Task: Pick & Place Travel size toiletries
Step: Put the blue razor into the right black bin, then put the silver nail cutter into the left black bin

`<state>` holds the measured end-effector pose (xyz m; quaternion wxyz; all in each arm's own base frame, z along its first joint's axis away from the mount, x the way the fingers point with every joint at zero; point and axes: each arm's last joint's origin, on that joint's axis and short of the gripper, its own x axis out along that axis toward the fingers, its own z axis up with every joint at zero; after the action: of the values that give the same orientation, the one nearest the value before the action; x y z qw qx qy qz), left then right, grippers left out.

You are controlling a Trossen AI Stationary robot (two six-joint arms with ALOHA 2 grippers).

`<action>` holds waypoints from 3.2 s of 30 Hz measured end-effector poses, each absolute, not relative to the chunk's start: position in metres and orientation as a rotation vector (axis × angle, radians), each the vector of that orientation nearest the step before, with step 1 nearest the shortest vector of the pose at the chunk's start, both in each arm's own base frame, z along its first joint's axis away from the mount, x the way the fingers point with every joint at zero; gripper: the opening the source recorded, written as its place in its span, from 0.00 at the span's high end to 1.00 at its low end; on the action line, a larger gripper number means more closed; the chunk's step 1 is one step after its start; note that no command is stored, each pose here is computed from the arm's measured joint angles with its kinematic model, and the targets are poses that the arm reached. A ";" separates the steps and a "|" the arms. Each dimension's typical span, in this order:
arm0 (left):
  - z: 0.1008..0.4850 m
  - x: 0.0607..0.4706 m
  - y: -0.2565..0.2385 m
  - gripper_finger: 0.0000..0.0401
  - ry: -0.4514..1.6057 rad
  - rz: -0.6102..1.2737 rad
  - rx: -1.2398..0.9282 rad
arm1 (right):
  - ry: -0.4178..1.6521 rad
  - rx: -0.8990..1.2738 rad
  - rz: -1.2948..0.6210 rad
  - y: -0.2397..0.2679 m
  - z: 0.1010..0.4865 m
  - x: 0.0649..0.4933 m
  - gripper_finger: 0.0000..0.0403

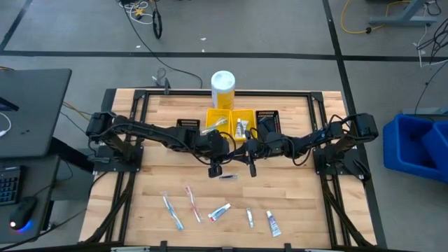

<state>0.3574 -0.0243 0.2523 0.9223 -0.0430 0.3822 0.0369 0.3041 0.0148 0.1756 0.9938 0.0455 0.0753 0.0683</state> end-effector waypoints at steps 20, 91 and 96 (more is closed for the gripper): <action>0.252 0.358 -0.024 0.79 0.781 0.091 -0.094 | 0.185 0.092 0.135 0.015 0.172 0.304 0.88; 0.236 0.191 -0.004 0.75 0.408 0.360 -0.206 | 0.424 0.151 -0.896 -0.058 0.135 0.198 0.58; 0.236 0.191 -0.004 0.75 0.408 0.360 -0.206 | 0.353 0.165 -0.848 -0.056 0.150 0.196 0.51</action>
<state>0.1906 -0.0039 0.2361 0.9580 -0.1015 0.2014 0.1774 0.1962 -0.0556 0.1497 0.8931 0.0793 0.1703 -0.4086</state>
